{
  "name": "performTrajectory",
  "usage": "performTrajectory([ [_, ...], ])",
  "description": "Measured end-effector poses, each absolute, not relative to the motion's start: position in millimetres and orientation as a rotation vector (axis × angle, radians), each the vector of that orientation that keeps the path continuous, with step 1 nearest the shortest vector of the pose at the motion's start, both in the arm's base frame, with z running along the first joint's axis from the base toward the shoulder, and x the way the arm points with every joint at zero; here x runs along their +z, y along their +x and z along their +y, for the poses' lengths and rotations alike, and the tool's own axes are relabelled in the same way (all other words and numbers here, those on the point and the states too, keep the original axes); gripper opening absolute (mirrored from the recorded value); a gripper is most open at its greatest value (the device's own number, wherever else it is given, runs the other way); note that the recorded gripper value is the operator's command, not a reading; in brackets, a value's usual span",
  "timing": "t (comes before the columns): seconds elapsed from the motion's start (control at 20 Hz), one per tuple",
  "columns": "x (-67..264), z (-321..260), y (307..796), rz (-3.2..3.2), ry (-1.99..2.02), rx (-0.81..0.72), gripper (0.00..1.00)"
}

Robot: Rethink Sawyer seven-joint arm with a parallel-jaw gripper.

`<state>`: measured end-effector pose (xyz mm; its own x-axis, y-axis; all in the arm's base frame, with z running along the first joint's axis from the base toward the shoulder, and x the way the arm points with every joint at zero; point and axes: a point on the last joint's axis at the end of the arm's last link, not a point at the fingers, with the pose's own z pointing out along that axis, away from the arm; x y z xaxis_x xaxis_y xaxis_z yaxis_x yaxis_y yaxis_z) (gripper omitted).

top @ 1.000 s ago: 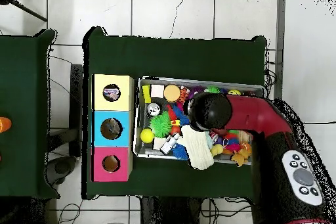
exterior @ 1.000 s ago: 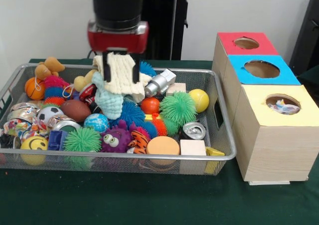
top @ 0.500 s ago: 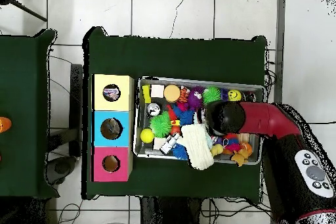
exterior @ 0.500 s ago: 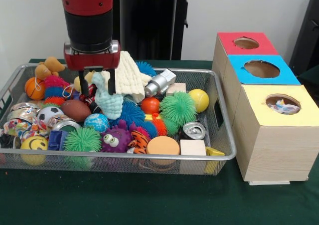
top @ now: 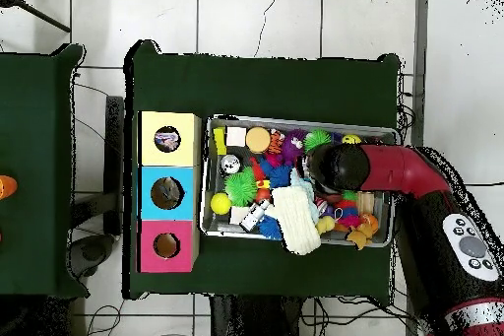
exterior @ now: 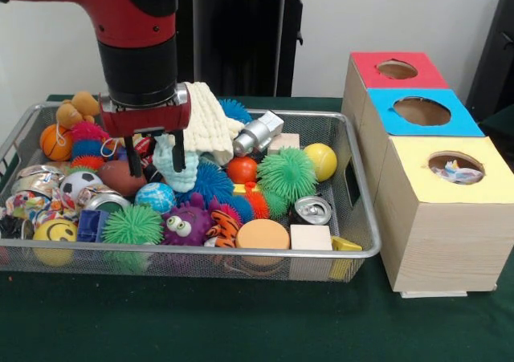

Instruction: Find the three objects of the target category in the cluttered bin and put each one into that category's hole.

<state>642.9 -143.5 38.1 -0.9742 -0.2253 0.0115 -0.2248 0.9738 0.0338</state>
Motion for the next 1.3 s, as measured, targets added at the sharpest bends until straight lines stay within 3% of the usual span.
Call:
performTrajectory([
  [0.6, 45.3, -167.2, 708.7, -3.019, 0.552, -0.108, 1.0],
  [1.3, 97.8, -237.3, 759.6, -2.847, 0.901, -0.079, 1.0],
])
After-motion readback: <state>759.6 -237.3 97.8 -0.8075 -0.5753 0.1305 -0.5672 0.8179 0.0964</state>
